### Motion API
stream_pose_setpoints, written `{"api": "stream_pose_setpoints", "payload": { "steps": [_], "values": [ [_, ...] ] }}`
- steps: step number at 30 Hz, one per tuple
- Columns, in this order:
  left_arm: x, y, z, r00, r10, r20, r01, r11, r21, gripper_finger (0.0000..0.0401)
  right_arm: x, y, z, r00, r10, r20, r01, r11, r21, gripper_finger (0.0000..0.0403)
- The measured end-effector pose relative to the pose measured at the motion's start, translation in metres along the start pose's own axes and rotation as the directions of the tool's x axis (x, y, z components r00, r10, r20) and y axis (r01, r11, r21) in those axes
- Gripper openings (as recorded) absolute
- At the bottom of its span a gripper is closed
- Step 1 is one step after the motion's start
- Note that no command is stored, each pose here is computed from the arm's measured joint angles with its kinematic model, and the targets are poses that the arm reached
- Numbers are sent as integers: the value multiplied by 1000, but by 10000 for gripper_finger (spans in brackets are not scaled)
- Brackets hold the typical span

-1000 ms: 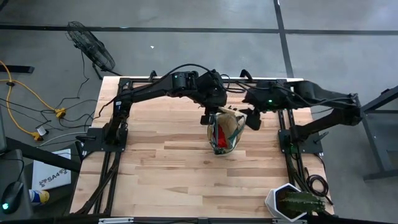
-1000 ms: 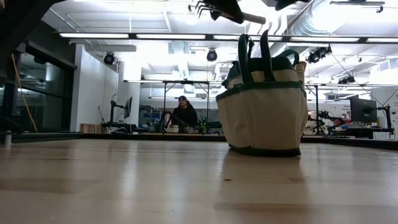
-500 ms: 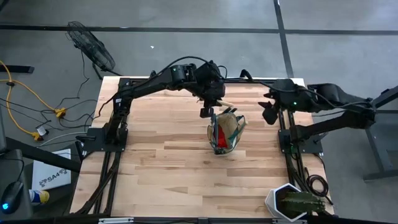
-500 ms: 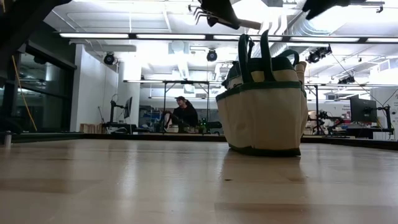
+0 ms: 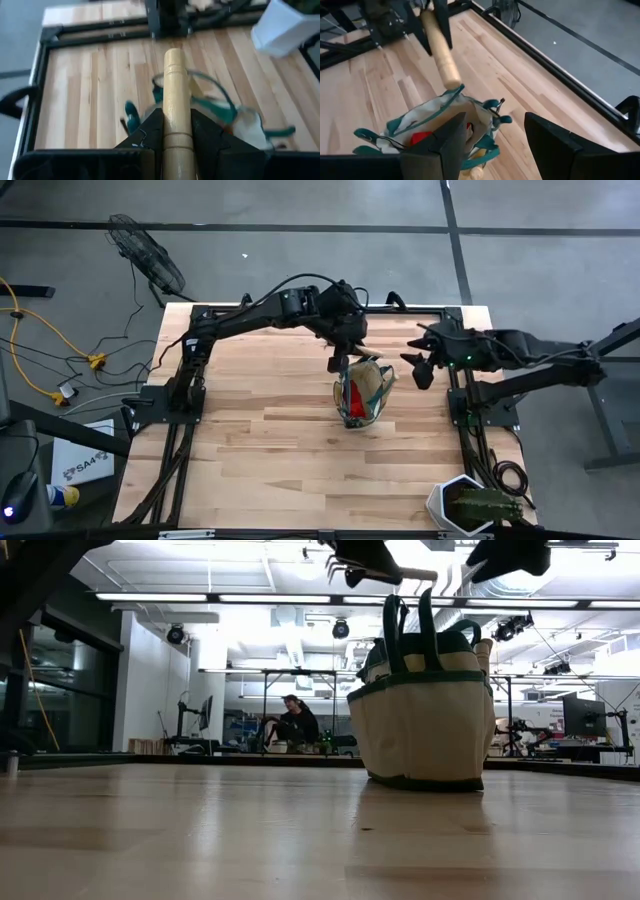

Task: Pick & Place Garden tools in Gardening bag
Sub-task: Put the brown hand rake into the white gardening bag

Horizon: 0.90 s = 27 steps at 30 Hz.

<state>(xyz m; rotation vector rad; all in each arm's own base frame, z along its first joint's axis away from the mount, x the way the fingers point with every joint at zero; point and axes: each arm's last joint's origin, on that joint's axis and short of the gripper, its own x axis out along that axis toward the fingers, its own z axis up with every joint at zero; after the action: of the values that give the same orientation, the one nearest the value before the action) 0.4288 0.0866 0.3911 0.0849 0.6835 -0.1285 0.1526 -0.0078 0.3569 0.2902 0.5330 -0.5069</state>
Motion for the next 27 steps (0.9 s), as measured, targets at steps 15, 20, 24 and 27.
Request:
{"api": "stream_pose_setpoints", "payload": {
  "steps": [15, 20, 24, 27],
  "values": [
    [5, 6, 30, 927, -24, 375, 37, 999, -27, 61, 16, 16, -18, 996, 77, 37, -77, 997, 3, 192],
    [-5, 8, 49, 823, -31, 568, 61, 998, -33, 61, 13, 21, -4, 977, 52, 204, -48, 999, -24, 192],
    [-17, 7, 63, 708, -72, 703, 114, 993, -12, 61, 10, 25, 10, 939, 66, 339, -49, 997, -61, 192],
    [-24, 6, 70, 636, -97, 766, 154, 988, -3, 61, 7, 28, 18, 905, 85, 416, -50, 994, -94, 192]
  ]
}}
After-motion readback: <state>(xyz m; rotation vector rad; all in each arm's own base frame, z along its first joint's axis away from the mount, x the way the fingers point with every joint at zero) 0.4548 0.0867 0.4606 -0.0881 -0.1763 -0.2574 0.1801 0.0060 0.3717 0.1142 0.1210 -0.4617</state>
